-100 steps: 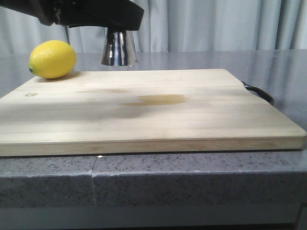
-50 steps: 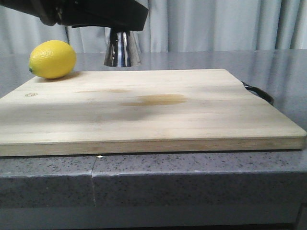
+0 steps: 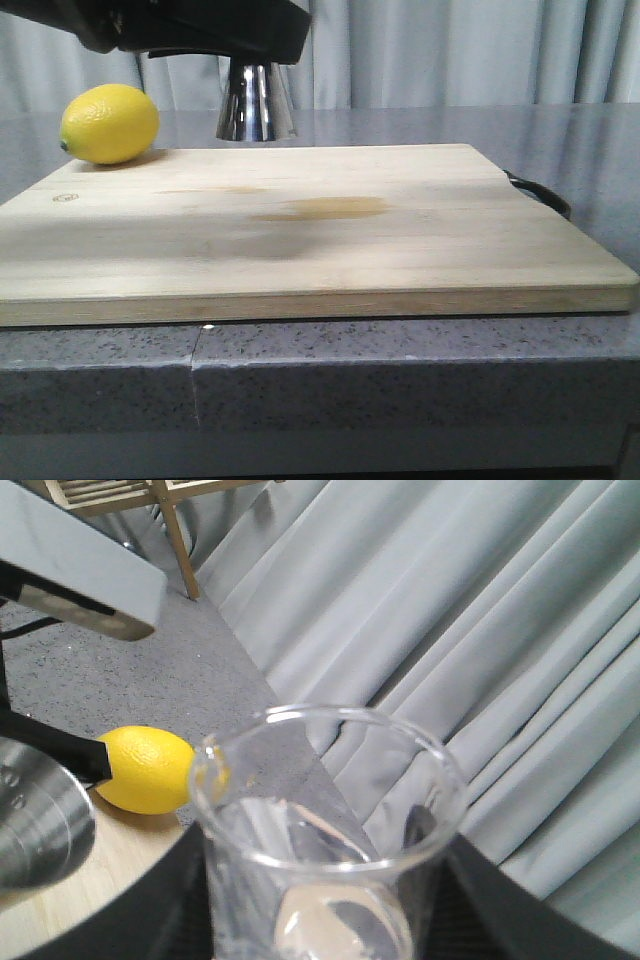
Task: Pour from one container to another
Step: 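Tilt the beaker with the right gripper, pouring liquid into the jigger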
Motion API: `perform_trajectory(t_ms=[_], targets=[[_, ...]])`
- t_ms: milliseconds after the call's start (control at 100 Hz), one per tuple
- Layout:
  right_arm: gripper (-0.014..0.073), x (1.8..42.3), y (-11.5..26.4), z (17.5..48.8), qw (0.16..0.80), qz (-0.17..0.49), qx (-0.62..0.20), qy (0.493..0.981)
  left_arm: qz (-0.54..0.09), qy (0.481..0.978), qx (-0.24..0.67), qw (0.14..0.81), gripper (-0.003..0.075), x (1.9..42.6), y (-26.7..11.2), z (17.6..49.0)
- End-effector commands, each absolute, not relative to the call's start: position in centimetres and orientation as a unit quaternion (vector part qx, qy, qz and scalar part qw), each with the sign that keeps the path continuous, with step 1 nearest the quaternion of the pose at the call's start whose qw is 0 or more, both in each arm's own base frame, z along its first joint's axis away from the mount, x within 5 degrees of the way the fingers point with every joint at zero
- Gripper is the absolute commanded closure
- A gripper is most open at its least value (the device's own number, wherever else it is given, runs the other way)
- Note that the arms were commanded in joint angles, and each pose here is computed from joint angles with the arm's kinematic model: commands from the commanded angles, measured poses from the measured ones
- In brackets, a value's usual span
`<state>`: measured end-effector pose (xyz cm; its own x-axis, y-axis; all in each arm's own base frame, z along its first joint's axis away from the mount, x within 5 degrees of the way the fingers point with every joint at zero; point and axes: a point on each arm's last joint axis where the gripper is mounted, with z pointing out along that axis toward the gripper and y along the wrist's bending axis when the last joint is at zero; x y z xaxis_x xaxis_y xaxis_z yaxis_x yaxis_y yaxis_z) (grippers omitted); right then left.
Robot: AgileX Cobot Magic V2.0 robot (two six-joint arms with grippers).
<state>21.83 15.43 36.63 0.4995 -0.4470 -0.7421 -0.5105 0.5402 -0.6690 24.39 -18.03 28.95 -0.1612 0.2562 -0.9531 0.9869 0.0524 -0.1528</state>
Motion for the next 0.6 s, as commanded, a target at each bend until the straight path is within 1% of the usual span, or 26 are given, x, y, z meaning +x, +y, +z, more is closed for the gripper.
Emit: perform_trajectory(t_ms=[0,110,320,590], targets=[[0.0509,20.79,15.37,39.18,0.761,0.033,-0.469,0.447,-0.494,0.568,0.505,0.423,0.0740,23.43,-18.26,31.75],[0.0509,20.66,15.49,39.16,0.760,0.027,-0.482,0.435,-0.504,0.559,0.509,0.417,0.0740,23.17,-18.27,31.85],[0.0509,20.69,15.52,39.13,0.760,0.028,-0.482,0.435,-0.514,0.550,0.515,0.410,0.0740,22.83,-18.39,31.93],[0.0509,20.72,15.60,39.08,0.760,0.030,-0.483,0.433,-0.500,0.560,0.515,0.414,0.0740,22.75,-19.15,31.72]])
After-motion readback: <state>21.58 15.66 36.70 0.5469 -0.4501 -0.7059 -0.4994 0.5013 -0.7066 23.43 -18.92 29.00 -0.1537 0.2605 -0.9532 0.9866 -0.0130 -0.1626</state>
